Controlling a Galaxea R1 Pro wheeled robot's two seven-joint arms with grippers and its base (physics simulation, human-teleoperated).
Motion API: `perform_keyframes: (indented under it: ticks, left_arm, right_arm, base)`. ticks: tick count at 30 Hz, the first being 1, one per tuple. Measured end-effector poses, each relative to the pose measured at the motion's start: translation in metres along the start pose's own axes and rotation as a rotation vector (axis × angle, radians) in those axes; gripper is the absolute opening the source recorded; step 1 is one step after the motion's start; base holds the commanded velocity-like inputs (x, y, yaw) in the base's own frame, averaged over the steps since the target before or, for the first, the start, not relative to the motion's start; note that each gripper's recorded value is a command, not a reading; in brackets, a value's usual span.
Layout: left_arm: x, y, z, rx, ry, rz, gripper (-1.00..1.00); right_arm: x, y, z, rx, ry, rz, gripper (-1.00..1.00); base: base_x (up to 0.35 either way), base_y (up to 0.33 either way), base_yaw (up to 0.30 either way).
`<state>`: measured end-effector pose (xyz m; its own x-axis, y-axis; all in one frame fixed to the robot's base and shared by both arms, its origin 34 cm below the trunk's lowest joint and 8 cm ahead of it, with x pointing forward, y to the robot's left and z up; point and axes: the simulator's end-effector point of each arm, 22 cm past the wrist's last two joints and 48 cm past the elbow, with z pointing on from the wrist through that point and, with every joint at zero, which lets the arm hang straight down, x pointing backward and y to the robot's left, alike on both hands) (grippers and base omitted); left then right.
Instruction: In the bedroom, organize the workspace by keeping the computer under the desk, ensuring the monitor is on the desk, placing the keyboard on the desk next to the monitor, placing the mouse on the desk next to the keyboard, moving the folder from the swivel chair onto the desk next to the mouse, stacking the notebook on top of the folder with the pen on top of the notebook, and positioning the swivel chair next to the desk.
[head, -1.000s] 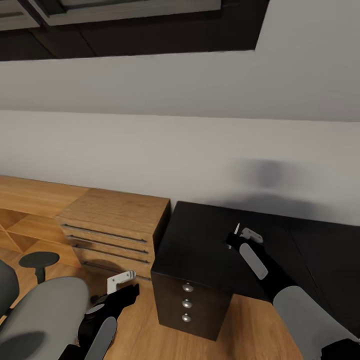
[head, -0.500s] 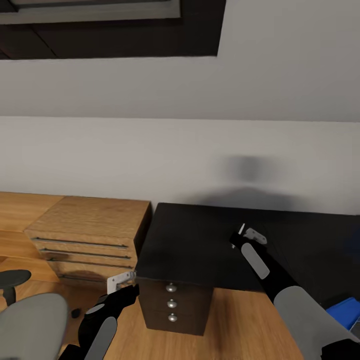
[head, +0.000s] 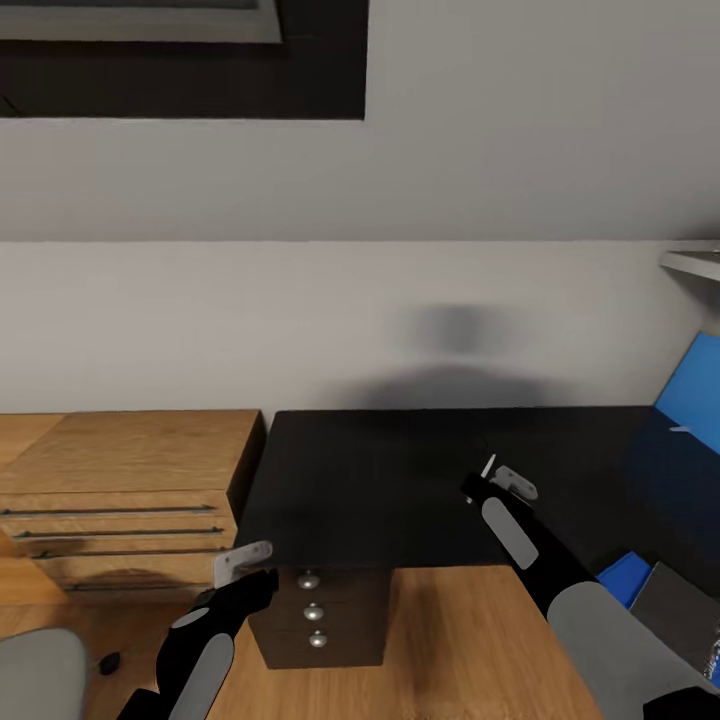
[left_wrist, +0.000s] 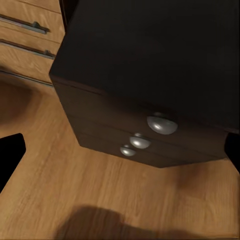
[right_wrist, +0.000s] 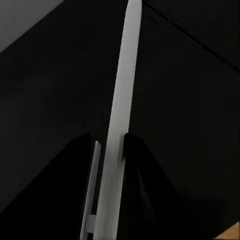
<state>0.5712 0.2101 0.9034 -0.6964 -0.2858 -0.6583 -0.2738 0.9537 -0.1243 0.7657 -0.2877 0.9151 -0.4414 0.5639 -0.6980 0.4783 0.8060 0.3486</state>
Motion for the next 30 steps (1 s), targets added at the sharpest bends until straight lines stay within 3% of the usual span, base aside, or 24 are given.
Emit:
perform_keyframes:
  ticks: [30]
  left_arm:
    - [0.0002,0.0,0.0001,0.001,0.001,-0.003,1.0]
  right_arm:
    - [0.0052,-0.0055,0.0019,0.013,0.001,0.004,-1.0]
  base:
    - [0.0,0.0,-0.292]
